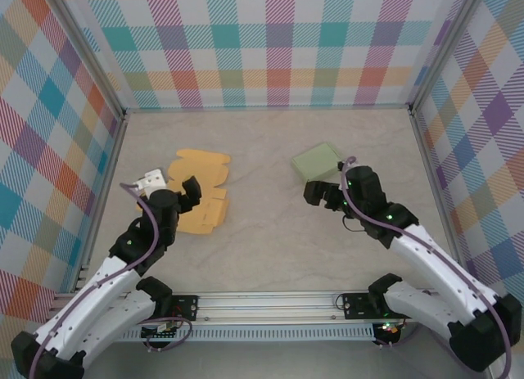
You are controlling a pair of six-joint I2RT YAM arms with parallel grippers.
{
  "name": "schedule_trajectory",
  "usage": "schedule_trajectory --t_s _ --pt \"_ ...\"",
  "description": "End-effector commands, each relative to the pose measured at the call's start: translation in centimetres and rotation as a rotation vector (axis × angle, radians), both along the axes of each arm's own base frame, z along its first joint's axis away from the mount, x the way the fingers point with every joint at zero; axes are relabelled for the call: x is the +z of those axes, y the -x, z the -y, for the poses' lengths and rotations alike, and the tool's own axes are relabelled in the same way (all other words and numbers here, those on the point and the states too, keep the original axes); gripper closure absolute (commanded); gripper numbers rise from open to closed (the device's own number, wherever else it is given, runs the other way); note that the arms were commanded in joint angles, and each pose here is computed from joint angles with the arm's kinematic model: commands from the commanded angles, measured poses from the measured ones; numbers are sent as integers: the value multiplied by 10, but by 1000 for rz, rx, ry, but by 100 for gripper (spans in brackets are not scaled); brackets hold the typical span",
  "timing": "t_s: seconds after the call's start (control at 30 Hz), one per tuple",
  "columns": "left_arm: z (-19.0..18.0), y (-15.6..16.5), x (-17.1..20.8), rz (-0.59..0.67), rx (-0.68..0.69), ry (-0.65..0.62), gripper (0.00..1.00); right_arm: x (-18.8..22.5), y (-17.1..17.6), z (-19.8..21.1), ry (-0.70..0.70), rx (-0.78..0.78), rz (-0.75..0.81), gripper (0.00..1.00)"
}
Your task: Fold the paper box
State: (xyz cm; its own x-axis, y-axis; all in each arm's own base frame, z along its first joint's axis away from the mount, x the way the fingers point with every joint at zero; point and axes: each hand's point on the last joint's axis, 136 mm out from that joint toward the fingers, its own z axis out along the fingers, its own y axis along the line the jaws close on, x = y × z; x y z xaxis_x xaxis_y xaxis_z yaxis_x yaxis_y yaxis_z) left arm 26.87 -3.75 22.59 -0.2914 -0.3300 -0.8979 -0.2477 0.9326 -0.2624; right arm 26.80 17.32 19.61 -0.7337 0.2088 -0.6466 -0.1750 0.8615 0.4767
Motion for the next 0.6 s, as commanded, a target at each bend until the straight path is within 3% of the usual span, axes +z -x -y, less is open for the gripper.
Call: schedule_trajectory --t_s 0.0,0.13,0.57 --pt "-33 27 -41 -116 158 17 0 -6 -6 -49 -149 127 -60 5" --pt "-54 45 -53 -99 260 42 0 -31 -12 -89 -145 183 -136 10" --pt "-65 69 -69 22 252 163 0 -102 -30 -222 -87 337 -320 15"
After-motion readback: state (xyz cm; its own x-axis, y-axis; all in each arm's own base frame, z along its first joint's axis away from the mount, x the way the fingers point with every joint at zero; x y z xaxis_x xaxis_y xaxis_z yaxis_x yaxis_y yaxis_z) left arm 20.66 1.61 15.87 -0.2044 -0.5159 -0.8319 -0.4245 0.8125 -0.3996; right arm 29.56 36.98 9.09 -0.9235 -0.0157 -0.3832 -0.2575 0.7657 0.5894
